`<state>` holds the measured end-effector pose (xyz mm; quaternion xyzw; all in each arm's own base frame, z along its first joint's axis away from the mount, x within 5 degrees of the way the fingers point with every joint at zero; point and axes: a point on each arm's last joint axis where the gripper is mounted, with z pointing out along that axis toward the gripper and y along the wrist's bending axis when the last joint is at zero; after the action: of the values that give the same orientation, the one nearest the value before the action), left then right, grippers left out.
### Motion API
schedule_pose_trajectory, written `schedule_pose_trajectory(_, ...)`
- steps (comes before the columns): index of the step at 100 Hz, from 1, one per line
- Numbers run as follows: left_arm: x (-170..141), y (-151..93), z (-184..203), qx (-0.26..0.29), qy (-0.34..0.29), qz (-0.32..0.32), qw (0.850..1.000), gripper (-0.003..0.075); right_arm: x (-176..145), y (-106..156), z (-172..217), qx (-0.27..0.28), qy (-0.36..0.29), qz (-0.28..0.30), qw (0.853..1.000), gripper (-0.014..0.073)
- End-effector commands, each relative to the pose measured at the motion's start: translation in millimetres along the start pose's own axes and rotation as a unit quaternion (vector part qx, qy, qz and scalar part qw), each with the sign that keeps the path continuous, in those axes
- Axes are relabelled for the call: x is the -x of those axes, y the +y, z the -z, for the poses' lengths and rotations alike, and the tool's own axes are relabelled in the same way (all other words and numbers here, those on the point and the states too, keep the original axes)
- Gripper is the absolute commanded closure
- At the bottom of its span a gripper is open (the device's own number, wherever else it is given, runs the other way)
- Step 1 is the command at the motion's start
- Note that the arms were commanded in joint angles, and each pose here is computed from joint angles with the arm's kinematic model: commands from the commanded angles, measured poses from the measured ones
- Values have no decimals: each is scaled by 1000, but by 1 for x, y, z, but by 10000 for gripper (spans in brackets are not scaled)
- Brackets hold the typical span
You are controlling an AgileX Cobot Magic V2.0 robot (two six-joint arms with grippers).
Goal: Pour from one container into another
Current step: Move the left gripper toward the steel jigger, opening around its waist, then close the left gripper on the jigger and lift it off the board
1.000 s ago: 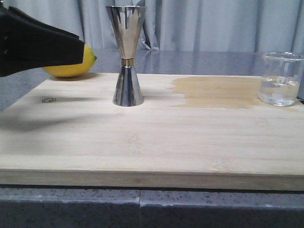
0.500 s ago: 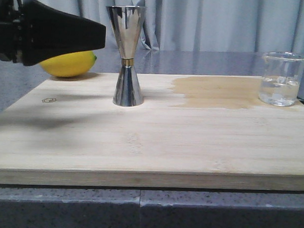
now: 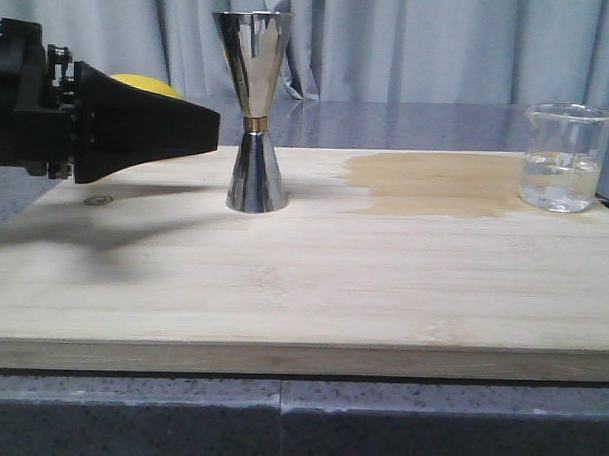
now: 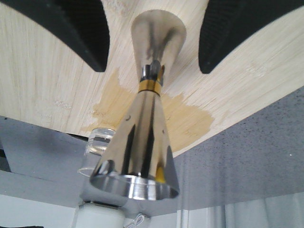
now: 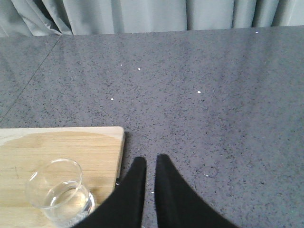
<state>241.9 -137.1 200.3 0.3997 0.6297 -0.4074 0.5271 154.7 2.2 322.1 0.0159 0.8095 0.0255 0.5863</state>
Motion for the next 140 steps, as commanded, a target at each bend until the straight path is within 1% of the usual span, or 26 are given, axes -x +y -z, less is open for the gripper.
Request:
schedule_pose_trajectory(1,23,-4,-1,-17,-69,-16,997,327,17,1,3,0,-54,9,998,553)
schedule_pose_trajectory(9,23,-4,-1,-17,-69,-16,997,327,17,1,3,0,-58,9,998,494)
schedule_pose_trajectory(21,23,-4,-1,-17,-69,-16,997,327,18,1,3,0,-62,9,998,370)
schedule_pose_trajectory(26,23,-4,-1,-18,-70,-16,997,327,18,1,2,0,-59,9,998,337)
schedule_pose_trajectory(44,25,-10,-7,-33,-64,-24,997,327,14,0,-10,-1,-37,9,999,285)
schedule_pose_trajectory(56,27,-9,-14,-31,-54,-33,997,327,12,0,-15,-2,-28,9,1000,254)
schedule_pose_trajectory(65,31,-8,-15,-30,-56,-38,997,327,11,0,-17,-2,-25,9,1000,238)
schedule_pose_trajectory(83,30,-4,-17,-21,-49,-37,998,327,11,0,-17,-2,-26,9,1000,239)
schedule_pose_trajectory(94,24,-2,-20,-28,-48,-23,998,325,12,0,-17,-2,-26,9,1000,240)
schedule_pose_trajectory(105,16,-2,-25,-38,-56,-3,998,304,12,0,-17,-2,-26,9,1000,240)
schedule_pose_trajectory(117,11,-1,-32,-46,-63,13,997,304,12,0,-17,-2,-26,9,1000,240)
schedule_pose_trajectory(140,14,4,-38,-49,-71,9,996,304,12,0,-17,-2,-27,9,1000,240)
